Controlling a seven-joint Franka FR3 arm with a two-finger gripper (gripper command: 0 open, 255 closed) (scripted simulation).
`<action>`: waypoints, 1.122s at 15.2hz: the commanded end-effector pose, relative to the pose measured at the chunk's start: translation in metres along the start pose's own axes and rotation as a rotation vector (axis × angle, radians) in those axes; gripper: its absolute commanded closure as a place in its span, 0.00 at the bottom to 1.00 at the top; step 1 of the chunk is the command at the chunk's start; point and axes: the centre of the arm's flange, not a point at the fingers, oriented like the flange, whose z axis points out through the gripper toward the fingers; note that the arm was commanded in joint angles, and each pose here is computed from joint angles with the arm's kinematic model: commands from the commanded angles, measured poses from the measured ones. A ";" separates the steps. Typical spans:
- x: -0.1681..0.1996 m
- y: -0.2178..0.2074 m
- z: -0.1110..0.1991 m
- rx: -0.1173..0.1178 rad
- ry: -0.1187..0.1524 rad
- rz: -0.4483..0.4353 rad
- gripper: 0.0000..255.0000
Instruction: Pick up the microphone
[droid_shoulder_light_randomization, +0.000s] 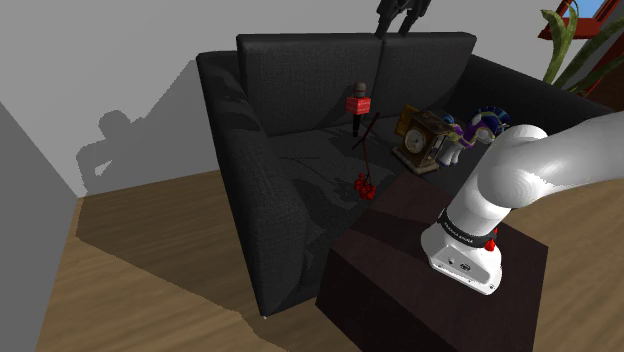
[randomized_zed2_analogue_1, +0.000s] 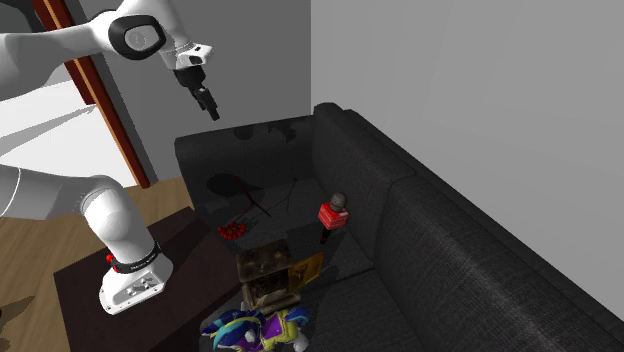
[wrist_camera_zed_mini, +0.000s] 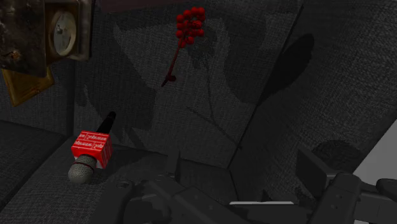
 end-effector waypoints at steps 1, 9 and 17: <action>0.000 0.000 0.000 0.000 0.000 0.000 0.00; 0.044 0.075 0.063 0.012 -0.007 -0.037 0.00; 0.090 0.148 0.127 0.024 -0.014 -0.074 0.00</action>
